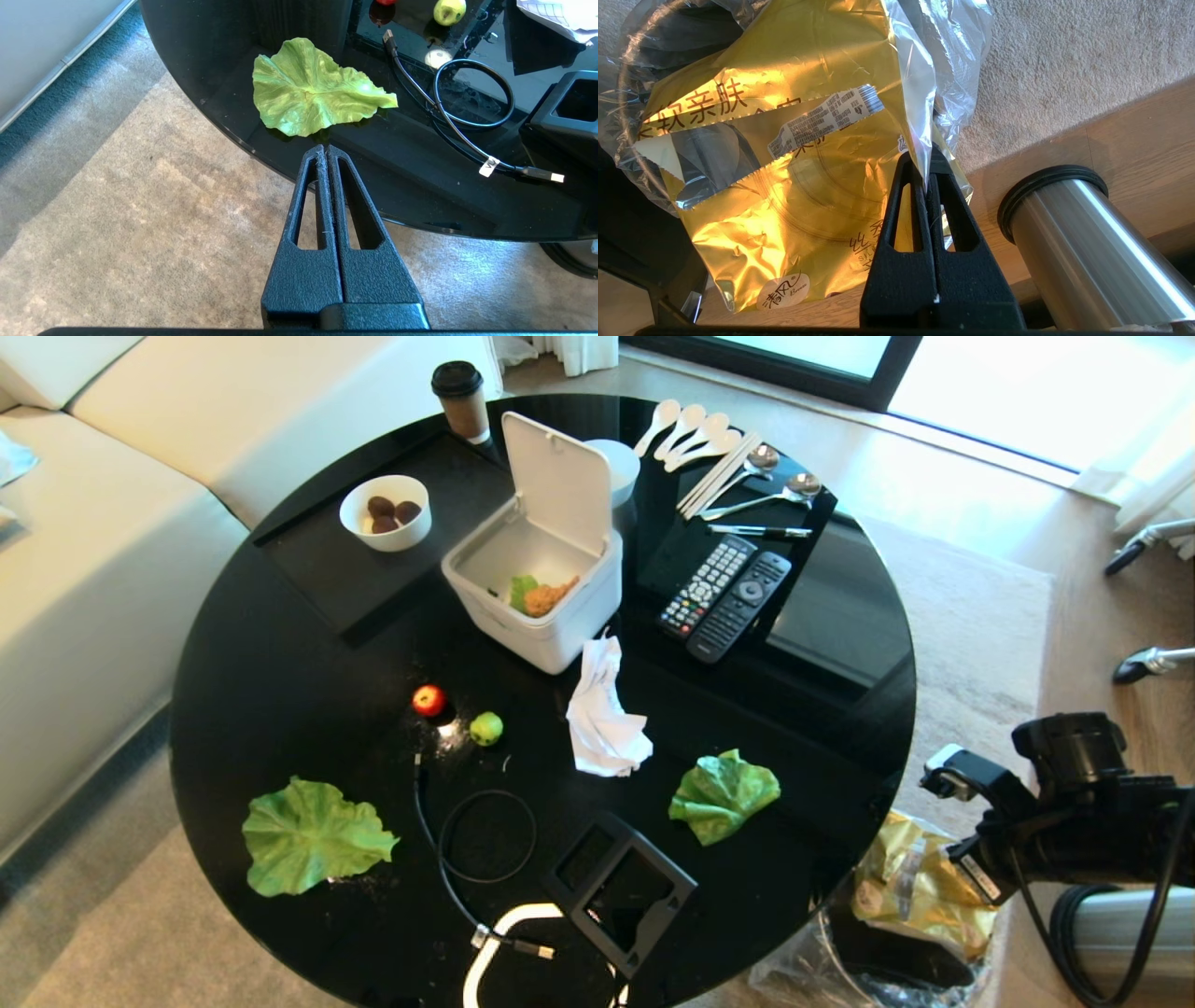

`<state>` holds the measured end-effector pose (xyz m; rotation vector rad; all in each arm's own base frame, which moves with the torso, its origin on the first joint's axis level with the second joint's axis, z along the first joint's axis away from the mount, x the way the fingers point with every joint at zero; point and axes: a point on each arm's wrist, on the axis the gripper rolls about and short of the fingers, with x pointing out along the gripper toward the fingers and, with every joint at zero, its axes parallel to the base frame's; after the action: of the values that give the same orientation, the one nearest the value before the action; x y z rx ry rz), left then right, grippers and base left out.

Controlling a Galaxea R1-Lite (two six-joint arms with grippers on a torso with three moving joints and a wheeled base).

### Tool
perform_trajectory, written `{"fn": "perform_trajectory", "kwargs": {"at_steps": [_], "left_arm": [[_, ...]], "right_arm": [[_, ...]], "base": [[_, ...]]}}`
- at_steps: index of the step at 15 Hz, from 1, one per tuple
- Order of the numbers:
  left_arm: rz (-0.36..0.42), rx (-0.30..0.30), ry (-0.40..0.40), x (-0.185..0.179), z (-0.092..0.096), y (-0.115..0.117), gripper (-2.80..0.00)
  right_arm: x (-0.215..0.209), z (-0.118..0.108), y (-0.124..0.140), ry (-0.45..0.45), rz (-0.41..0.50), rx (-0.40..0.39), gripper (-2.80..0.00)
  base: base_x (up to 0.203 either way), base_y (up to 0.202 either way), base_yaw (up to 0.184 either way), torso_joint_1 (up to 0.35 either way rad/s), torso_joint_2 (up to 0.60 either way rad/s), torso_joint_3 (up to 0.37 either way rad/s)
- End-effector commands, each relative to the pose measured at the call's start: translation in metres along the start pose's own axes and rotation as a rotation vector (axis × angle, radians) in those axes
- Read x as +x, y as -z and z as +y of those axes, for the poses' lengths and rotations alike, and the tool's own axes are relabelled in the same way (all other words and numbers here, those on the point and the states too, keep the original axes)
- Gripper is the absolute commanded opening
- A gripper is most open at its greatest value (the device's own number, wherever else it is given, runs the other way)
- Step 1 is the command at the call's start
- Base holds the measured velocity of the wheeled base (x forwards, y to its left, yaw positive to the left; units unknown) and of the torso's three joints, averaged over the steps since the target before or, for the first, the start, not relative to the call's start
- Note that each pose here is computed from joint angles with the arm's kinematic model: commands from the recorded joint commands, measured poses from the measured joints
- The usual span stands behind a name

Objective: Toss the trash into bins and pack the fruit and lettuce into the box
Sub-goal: Throw it into the trash can

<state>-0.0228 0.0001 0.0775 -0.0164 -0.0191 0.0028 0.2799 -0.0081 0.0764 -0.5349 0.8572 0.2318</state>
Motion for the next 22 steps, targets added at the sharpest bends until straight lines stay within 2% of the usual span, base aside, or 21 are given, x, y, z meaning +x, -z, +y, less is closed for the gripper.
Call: {"fn": "perform_trajectory", "kwargs": {"at_steps": [1, 11, 18, 22], "left_arm": [[0.000, 0.000, 0.000, 0.000, 0.000, 0.000, -2.80], [-0.001, 0.000, 0.000, 0.000, 0.000, 0.000, -2.80], [-0.001, 0.000, 0.000, 0.000, 0.000, 0.000, -2.80], [-0.001, 0.000, 0.000, 0.000, 0.000, 0.000, -2.80]], "right_arm": [[-0.001, 0.001, 0.001, -0.003, 0.002, -0.004, -2.80], [-0.009, -0.001, 0.001, 0.011, -0.009, 0.043, -2.80], [-0.005, 0.011, 0.019, -0.027, 0.054, 0.042, -2.80], [0.004, 0.012, 0.020, -0.038, 0.070, 0.040, -2.80]], "base": [[0.000, 0.000, 0.000, 0.000, 0.00, 0.000], [0.000, 0.000, 0.000, 0.000, 0.00, 0.000], [0.000, 0.000, 0.000, 0.000, 0.00, 0.000], [0.000, 0.000, 0.000, 0.000, 0.00, 0.000]]}}
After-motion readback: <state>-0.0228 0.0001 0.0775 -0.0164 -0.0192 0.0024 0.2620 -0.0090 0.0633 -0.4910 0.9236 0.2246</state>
